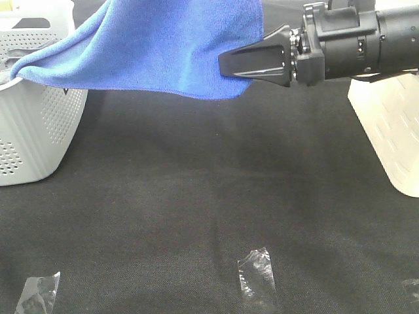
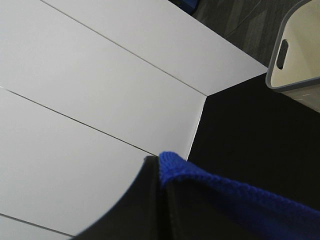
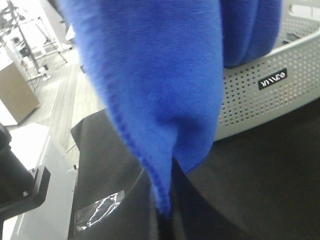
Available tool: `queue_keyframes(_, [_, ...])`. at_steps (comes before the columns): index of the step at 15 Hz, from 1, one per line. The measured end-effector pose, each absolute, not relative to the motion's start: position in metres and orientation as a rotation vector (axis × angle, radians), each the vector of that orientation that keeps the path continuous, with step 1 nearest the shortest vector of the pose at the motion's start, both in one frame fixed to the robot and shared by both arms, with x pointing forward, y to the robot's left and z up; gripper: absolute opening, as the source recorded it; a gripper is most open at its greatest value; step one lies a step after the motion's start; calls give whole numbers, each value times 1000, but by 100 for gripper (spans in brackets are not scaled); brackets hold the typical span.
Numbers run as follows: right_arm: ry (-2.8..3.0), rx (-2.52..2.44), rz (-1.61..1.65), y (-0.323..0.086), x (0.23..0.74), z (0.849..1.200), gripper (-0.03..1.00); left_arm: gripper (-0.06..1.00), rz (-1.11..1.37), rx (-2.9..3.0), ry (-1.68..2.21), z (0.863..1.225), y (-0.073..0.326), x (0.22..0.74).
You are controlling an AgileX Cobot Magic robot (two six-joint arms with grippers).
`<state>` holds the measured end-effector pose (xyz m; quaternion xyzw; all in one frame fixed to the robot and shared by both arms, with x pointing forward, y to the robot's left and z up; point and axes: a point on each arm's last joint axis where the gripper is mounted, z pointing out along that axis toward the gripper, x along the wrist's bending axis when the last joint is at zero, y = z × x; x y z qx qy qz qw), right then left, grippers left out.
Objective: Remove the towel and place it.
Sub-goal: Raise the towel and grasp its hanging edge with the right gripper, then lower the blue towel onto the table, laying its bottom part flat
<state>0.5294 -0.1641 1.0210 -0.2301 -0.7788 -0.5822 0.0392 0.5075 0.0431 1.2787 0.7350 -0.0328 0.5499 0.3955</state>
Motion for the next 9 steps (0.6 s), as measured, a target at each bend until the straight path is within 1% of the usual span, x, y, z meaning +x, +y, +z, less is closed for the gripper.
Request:
queue_keyframes(3, [-2353, -986, -1739, -169, 535, 1024, 3, 0, 1295, 1894, 4, 1274, 43, 507])
queue_keyframes(6, [-2356, -1061, -1704, -172, 532, 1039, 3, 0, 1201, 1898, 109, 1271, 43, 507])
queue_keyframes(8, [-2408, -1112, -1537, -175, 533, 1041, 3, 0, 1180, 1904, 129, 1268, 41, 508])
queue_keyframes(9, [-2449, -1143, -1474, -177, 536, 1047, 3, 0, 1167, 1910, 140, 1265, 39, 510])
